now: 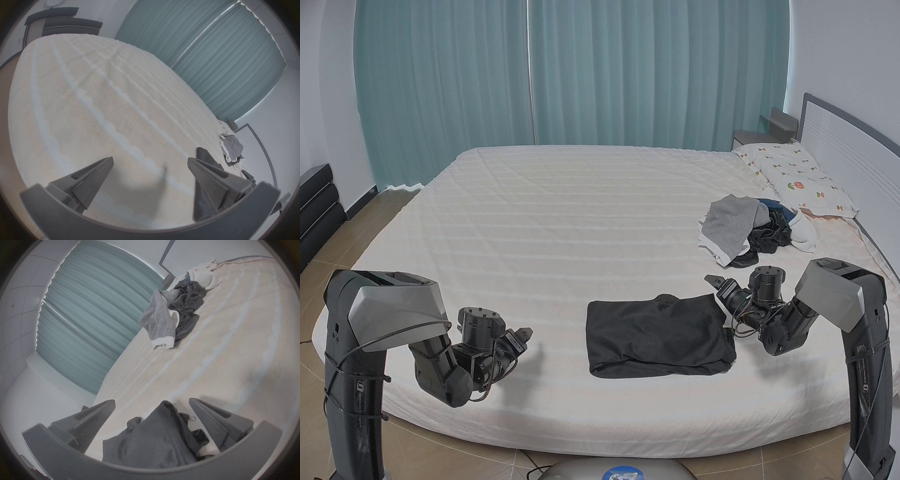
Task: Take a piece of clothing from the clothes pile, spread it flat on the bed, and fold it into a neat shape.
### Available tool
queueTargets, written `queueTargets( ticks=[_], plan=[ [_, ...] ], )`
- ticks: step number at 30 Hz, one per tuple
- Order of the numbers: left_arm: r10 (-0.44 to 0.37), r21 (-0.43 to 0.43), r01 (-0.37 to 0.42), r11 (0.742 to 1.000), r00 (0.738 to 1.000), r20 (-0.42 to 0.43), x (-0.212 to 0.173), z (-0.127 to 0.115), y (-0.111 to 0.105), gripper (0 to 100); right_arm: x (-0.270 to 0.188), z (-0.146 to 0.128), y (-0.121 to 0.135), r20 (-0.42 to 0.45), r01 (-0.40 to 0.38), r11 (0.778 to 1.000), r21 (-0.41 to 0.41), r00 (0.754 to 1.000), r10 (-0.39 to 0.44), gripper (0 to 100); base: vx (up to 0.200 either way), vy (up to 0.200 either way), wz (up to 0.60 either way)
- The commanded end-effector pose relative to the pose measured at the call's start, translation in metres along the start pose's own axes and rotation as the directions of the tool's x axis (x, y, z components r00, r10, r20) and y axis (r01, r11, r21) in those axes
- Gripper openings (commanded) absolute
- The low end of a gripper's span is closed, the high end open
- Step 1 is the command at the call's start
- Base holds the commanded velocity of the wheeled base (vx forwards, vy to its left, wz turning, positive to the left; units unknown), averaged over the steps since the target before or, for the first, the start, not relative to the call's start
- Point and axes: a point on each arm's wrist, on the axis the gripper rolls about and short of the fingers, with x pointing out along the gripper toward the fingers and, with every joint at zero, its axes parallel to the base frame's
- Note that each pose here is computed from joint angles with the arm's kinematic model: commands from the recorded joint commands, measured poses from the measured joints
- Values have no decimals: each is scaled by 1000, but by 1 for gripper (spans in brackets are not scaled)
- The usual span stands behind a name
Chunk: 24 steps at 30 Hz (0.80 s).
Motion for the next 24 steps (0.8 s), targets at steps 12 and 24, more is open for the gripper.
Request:
queueTargets(
  ticks=[12,24],
  plan=[
    [-27,15,27,1000,1000,11,-2,-7,-14,100,-17,-13,-6,-71,-19,996,-86,997,13,100,0,0,0],
    [-11,14,10,1000,1000,27,0,-7,-13,100,-15,-15,-9,-97,-61,993,-100,994,52,100,67,0,0]
  ],
)
